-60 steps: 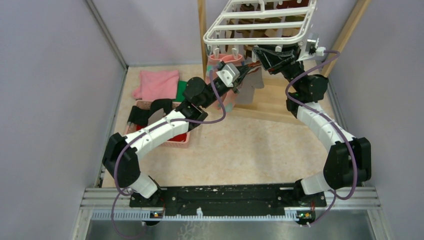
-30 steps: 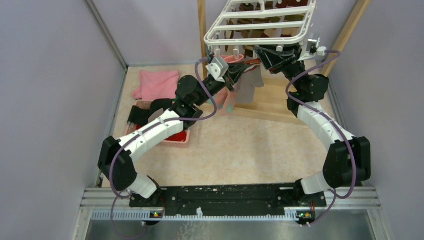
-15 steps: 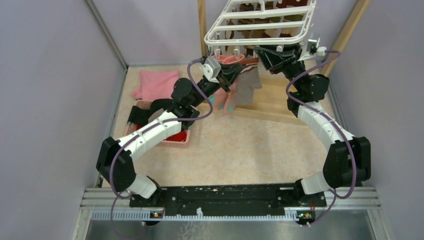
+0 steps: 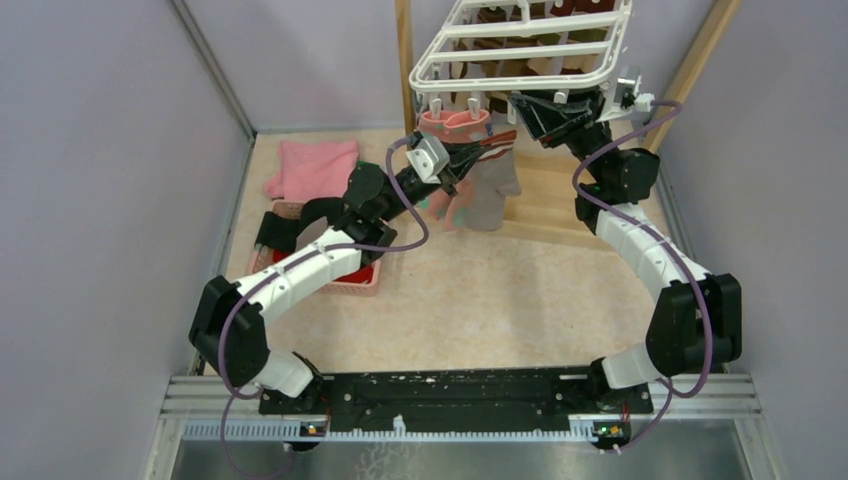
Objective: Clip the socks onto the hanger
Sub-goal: Clamp the sock onto the hanger.
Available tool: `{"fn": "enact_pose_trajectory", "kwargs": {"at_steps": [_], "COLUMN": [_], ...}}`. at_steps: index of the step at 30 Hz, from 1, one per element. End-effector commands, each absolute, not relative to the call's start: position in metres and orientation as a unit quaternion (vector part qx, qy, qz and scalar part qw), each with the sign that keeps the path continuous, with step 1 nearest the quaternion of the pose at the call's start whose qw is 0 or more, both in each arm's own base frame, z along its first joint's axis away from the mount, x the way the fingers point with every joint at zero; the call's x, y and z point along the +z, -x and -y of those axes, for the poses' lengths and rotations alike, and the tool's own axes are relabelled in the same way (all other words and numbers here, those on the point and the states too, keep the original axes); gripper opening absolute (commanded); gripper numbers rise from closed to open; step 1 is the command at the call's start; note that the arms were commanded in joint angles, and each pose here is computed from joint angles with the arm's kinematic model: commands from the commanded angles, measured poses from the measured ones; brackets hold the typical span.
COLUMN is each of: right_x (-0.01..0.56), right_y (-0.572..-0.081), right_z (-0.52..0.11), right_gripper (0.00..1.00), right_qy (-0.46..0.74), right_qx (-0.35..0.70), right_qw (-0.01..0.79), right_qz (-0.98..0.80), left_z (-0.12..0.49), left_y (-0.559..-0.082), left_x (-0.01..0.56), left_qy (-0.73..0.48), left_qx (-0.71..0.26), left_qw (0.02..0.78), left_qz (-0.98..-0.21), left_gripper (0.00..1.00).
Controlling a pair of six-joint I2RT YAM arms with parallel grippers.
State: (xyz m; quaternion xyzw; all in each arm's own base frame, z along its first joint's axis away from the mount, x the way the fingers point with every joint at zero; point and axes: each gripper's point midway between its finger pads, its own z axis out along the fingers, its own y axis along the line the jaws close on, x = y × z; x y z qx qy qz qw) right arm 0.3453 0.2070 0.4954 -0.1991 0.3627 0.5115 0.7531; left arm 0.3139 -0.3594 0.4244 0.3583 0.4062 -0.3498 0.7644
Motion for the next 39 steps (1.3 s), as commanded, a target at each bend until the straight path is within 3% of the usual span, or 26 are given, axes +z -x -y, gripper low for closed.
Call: {"fn": "enact_pose_trajectory", "kwargs": {"at_steps": [1,12,26,39], "right_x": [0.512,0.510,0.509,0.509], "right_y": [-0.335,-0.332,-0.330,-0.328], "right_z": [-0.205,-0.207,-0.210,-0.211], "right_gripper": [0.01,0.01,0.01,0.01], "right_qy": [0.220,0.232,0.247,0.252], "right_qx": [0.508,0.520,0.521,0.526], "right_qw": [0.763,0.756,0.751,0.749], "right_qz": [-0.334,-0.323,-0.320,-0.315], "left_z": [0.357,0.365,0.368,0.377], "left_y": [-0.322,-0.333,-0.328,-0.335], "left_x": [0.448,0.446,0.443,0.440], "left_qy": [-0.361,-0.378,-0.409,-0.427], "left_qx": [-0.315,-0.276,-0.118,-0.115], "left_qw": [0.791,0.808,0.861,0.847], "left_qz": [-0.380,-0.358,-0.279,-0.294], "left_gripper": [0.00,0.00,0.00,0.00]}}
